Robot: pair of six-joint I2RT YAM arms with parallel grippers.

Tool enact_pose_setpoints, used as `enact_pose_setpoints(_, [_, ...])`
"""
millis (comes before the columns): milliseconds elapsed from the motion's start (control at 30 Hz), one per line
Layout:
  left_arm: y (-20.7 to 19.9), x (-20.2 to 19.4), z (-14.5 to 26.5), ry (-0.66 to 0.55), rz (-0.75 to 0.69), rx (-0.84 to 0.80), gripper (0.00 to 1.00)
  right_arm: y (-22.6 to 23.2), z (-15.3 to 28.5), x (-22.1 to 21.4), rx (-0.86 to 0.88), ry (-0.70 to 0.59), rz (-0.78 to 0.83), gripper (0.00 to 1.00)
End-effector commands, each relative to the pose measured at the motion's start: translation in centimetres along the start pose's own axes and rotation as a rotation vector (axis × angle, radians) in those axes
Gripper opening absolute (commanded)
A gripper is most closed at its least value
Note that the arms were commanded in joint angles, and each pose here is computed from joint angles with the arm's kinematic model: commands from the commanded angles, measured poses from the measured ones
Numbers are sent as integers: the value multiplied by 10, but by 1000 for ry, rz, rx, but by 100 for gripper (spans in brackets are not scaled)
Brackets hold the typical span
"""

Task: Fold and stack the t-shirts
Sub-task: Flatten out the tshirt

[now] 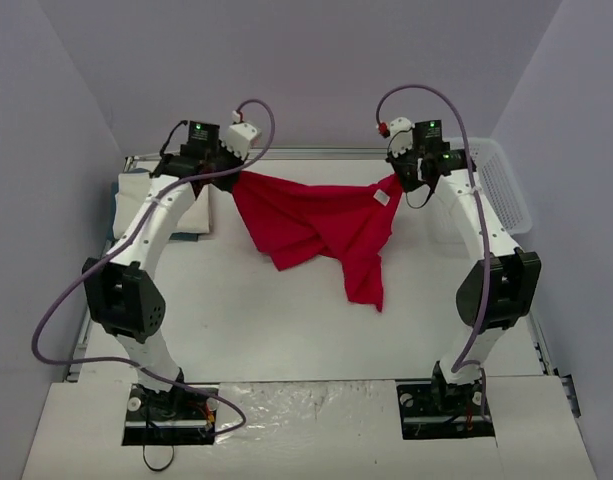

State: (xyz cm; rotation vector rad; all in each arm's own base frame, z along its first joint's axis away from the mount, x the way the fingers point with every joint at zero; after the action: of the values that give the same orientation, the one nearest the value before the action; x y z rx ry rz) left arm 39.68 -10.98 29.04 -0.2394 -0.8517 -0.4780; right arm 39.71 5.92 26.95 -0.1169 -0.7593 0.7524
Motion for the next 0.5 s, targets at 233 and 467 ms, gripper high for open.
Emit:
enact_pose_setpoints(233, [-6,46,178,-249,-92,173,2,-33,122,28,-155,-237,2,0])
enact_pose_setpoints(467, [-28,8,224,-254,-123,114,2,0,170,-2,-135,-299,10,0])
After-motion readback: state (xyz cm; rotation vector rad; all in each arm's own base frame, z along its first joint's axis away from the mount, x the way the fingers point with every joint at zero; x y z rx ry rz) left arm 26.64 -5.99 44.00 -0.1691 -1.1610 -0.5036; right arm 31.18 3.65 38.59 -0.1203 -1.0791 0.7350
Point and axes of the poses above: each gripper's point midway between its finger pads, its own z axis back along the fingers, its own y axis along the line the jaws close on, x = y × z, the point moved 10 cm from there along z, back along the fingers, and after that the axes turned 12 degrees about z, right-handed, at the moved point
